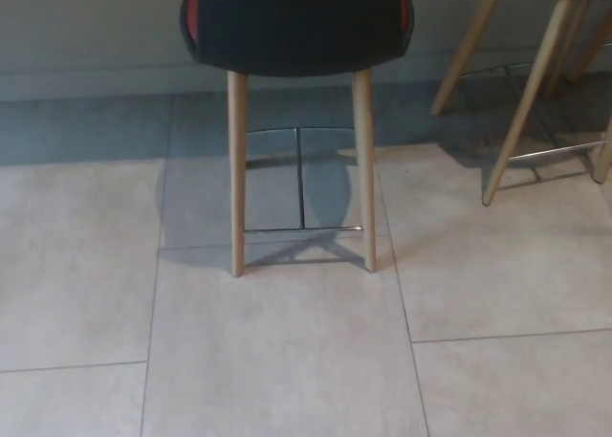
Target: The robot walks towards a chair and uses both its hands to grab it and push it away from itself
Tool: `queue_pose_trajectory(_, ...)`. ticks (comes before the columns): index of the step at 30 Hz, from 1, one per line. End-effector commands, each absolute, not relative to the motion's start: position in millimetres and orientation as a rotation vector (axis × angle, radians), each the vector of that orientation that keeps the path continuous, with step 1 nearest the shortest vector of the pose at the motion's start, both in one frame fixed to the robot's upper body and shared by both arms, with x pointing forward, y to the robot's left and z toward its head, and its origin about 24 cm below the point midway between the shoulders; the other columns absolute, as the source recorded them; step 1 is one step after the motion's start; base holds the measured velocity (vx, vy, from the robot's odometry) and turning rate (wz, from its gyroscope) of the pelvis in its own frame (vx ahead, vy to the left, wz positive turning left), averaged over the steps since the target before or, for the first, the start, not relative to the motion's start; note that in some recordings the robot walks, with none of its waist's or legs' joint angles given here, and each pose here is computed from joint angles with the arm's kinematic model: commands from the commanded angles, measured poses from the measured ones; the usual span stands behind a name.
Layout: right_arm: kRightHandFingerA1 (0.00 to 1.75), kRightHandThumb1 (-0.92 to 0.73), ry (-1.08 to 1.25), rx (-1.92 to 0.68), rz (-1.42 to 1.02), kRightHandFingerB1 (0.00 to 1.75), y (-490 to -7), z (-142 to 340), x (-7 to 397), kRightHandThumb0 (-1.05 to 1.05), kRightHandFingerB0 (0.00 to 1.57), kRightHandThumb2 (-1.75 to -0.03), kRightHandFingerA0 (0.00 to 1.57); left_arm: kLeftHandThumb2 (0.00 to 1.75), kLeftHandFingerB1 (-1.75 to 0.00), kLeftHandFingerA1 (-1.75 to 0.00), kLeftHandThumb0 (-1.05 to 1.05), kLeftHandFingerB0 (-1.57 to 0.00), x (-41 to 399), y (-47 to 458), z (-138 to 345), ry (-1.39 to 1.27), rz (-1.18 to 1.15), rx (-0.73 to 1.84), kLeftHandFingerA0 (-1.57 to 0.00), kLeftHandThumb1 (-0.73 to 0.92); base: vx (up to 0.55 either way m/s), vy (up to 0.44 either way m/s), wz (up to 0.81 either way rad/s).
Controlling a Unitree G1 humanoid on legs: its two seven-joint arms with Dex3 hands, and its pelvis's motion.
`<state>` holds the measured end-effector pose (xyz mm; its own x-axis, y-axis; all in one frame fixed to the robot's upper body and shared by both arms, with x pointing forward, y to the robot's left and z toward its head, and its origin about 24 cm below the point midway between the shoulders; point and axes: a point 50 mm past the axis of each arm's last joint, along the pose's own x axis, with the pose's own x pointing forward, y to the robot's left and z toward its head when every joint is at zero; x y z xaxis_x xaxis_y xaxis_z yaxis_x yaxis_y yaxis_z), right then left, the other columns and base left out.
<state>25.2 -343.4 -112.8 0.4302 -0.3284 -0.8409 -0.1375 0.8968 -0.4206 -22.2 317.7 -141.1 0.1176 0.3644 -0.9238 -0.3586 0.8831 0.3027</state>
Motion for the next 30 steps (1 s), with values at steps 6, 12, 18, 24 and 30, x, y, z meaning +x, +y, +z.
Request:
queue_pose_trajectory(6, 0.56, -0.40, 1.017, -0.455, -0.112, 0.29, -350.0, -104.4, 33.6, -0.68, 0.00, -0.84, 0.04, 0.56, -0.29, -0.40, -0.51, -0.19, -12.4, 328.8, -135.0, 1.246, 0.563, 0.022, -0.13, 0.50, 0.00, 0.000, 0.00)
queue_pose_trajectory(12, 0.56, -0.40, 1.008, -0.417, -0.136, 0.32, -349.9, -105.0, 34.2, -0.71, 0.04, -0.79, 0.03, 0.68, -0.36, -0.44, -0.54, -0.10, -13.6, 327.2, -135.9, 1.247, 0.565, -0.002, -0.12, 0.40, 0.00, 0.000, 0.00)
queue_pose_trajectory(18, 0.60, -0.51, 1.019, -0.454, -0.120, 0.31, -349.3, -106.1, 32.9, -0.72, 0.03, -0.56, 0.08, 0.57, -0.28, -0.38, -0.49, -0.13, -18.5, 326.3, -135.8, 1.247, 0.568, -0.022, -0.16, 0.50, 0.00, 0.000, 0.00)
queue_pose_trajectory(24, 0.56, -0.45, 0.985, -0.412, -0.133, 0.28, -349.8, -103.8, 36.4, -0.72, 0.07, -0.60, 0.01, 0.57, -0.28, -0.38, -0.49, -0.14, -15.9, 328.5, -134.9, 1.246, 0.560, -0.005, -0.17, 0.51, 0.00, 0.000, 0.00)
queue_pose_trajectory(30, 0.59, -0.46, 0.980, -0.462, -0.129, 0.31, -349.3, -103.7, 43.5, -0.73, 0.03, -0.83, 0.18, 0.90, -0.50, -0.53, -0.30, -0.05, -11.6, 330.5, -134.2, 1.239, 0.558, -0.002, -0.07, 0.34, 0.01, -0.022, 0.08)
